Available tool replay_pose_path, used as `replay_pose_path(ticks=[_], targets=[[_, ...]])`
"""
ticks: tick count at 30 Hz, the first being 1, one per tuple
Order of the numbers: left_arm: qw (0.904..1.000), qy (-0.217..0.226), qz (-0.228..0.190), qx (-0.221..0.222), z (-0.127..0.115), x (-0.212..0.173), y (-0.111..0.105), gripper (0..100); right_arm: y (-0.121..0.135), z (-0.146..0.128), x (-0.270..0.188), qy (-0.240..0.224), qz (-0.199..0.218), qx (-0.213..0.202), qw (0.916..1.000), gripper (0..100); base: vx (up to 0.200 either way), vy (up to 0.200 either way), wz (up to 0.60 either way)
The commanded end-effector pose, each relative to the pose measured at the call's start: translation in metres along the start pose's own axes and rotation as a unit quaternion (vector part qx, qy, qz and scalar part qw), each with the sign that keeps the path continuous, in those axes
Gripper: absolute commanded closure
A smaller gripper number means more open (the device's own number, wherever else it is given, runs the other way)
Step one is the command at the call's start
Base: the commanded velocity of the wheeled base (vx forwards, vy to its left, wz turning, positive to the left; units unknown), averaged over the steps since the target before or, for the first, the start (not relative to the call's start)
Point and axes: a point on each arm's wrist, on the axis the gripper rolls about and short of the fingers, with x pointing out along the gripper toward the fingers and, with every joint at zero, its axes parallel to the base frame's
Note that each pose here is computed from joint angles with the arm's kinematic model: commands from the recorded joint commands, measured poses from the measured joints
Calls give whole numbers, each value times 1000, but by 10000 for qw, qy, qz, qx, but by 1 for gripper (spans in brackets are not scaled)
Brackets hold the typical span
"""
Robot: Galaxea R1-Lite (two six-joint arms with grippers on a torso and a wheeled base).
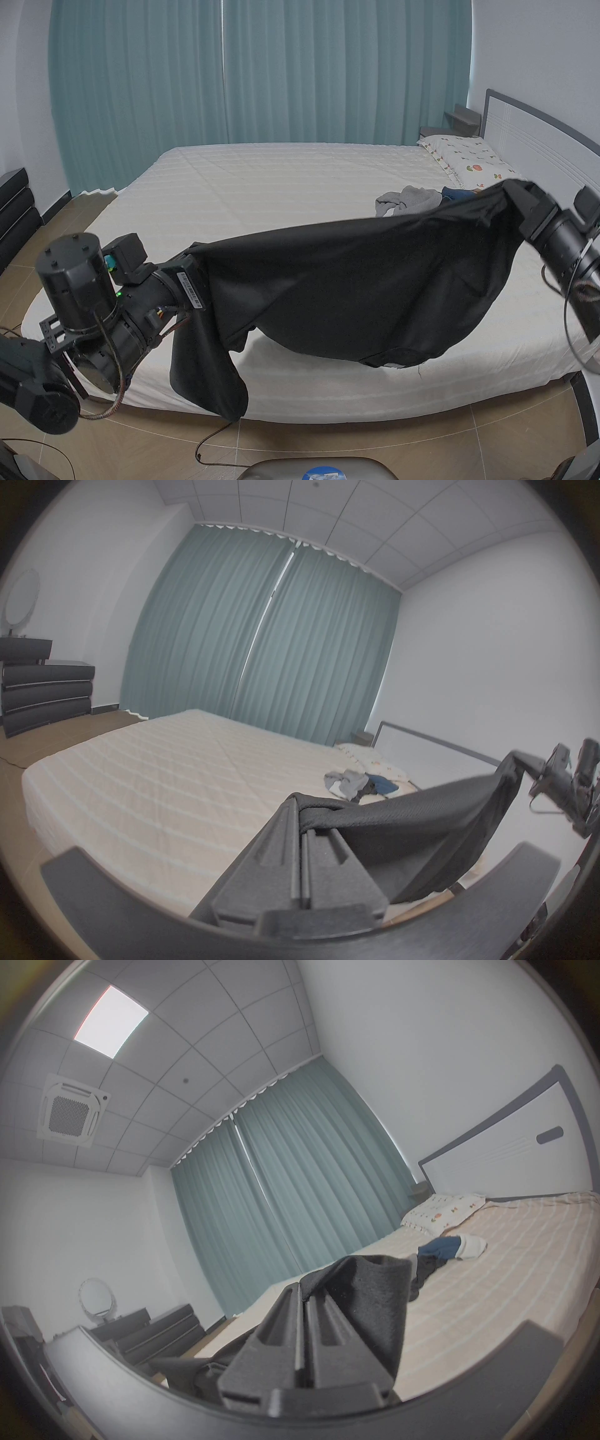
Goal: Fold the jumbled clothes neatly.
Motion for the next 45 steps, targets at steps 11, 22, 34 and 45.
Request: replay_pose_path(ticks=[11,22,34,45], targets=[[9905,995,768,-558,8,65,-6,100,-14,57,105,-550,-1020,-322,9927,100,145,0,0],[9825,1274,954,-970,-19,124,4,100,-44,-20,152,5,-1285,185,9915,100,200,0,0],[9712,1626,1358,-1090,-70,194,36,100,-83,-138,197,329,-1379,99,9899,100,200,0,0],[9527,2015,1823,-1361,-142,237,66,100,-138,-246,201,1189,-1861,-299,9749,100,36,0,0]])
